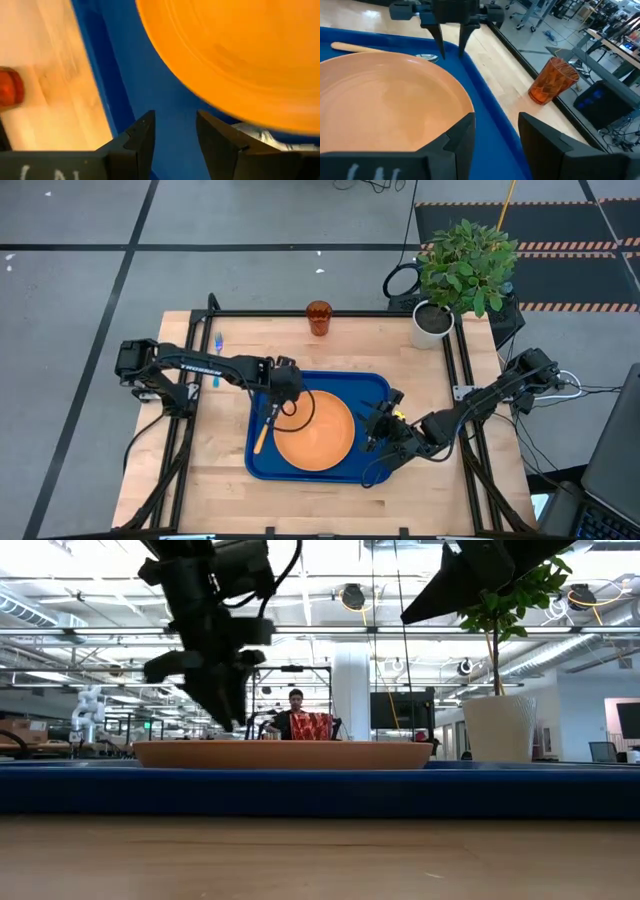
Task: Pick and place plate/cup/fork/spoon on tray
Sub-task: Put the yellow spoon on the blue serving tray to the left of the orange plate
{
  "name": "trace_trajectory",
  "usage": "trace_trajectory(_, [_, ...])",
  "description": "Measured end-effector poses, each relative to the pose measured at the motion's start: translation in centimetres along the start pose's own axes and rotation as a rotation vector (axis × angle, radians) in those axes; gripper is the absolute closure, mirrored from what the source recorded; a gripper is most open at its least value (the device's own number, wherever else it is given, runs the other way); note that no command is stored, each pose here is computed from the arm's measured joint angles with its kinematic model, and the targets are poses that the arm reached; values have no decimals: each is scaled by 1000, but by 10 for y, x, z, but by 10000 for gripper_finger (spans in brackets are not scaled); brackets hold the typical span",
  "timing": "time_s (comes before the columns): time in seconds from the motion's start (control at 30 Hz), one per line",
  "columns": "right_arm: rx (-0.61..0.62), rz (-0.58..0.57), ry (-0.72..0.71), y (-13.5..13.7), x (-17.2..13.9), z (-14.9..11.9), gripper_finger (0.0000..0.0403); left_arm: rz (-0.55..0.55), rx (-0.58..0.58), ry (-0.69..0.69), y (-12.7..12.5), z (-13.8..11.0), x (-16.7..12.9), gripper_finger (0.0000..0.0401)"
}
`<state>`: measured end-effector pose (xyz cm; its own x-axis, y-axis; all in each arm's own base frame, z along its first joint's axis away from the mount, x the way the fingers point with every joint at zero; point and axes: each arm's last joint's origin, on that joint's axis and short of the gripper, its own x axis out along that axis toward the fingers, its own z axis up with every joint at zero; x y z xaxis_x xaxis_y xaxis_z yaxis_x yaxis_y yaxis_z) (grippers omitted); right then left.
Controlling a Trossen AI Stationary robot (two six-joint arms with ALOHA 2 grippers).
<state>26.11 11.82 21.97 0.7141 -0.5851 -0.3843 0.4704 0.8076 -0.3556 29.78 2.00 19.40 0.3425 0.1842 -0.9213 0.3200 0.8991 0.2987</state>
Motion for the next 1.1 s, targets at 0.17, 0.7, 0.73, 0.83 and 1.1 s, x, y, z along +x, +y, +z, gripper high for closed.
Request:
trace_trajectory(0.17, [0,18,8,1,0,0,258,-25,10,42,-5,-7,8,256])
trace_trajectory(0.7, [-4,18,8,0,0,0,258,-3,-5,-16,-16,-21,30,256])
trace_trajectory(0.73, [-5,18,8,0,0,0,257,-5,-5,-13,-17,-21,30,256])
trace_trajectory(0.83, [-6,17,9,0,0,0,258,-17,-12,11,-18,-24,30,256])
trace_trajectory(1.1, [-8,17,10,0,0,-1,258,-60,-9,101,-22,-32,29,256])
